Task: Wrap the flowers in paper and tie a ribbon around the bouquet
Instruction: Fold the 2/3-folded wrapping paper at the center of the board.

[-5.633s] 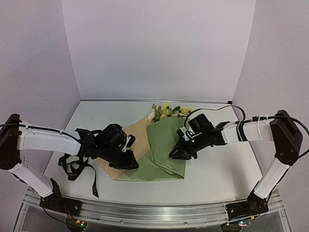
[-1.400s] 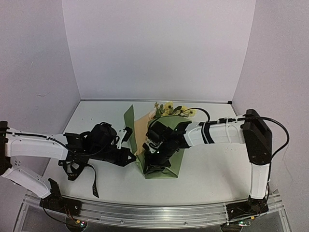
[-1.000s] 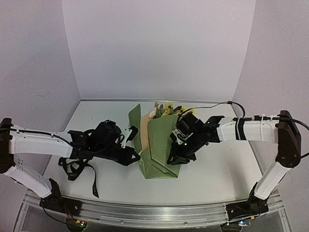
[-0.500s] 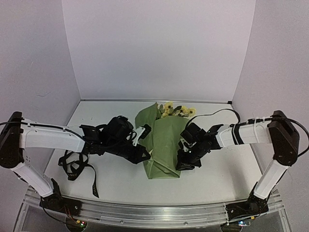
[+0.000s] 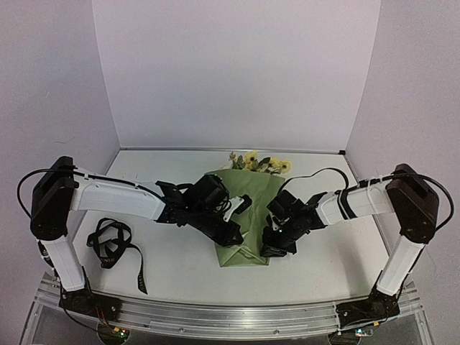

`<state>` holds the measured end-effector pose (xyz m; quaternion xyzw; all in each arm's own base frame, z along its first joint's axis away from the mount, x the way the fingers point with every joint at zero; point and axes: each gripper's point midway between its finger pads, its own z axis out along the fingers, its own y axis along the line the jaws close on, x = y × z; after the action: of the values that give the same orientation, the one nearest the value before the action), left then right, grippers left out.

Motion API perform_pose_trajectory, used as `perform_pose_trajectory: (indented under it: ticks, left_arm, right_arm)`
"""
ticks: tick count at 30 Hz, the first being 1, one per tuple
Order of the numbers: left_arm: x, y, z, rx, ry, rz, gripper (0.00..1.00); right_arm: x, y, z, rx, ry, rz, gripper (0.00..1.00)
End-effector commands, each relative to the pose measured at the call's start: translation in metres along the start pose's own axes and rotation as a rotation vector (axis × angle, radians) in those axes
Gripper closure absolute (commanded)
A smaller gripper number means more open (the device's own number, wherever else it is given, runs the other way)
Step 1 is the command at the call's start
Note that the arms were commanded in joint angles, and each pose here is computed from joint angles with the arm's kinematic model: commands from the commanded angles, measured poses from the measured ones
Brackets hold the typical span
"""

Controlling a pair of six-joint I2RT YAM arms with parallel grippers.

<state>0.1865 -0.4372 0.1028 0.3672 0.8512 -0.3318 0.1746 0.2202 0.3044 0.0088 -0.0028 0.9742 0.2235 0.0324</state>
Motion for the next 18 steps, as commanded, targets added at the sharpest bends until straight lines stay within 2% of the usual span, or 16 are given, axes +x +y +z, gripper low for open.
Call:
perform_pose_trajectory:
  ticks: [1,6,13,18]
  left_arm:
    - [-0.011,-0.011,0.006,0.031,0.024,0.051,1.0]
    - [-0.011,-0.009,0.016,0.029,0.057,0.054,1.0]
    - [-0.013,-0.01,0.022,0.029,0.073,0.06,1.0]
    - [-0.015,-0.01,0.024,0.03,0.076,0.06,1.0]
  right_arm:
    - [-0.012,0.003,-0.029,-0.02,-0.119,-0.003,0.85]
    - [-0.019,0.001,-0.052,-0.054,-0.184,0.008,0.79]
    - [-0.044,0.011,-0.087,-0.135,-0.276,0.031,0.54]
    - [-0.065,0.021,-0.104,-0.177,-0.342,0.037,0.43]
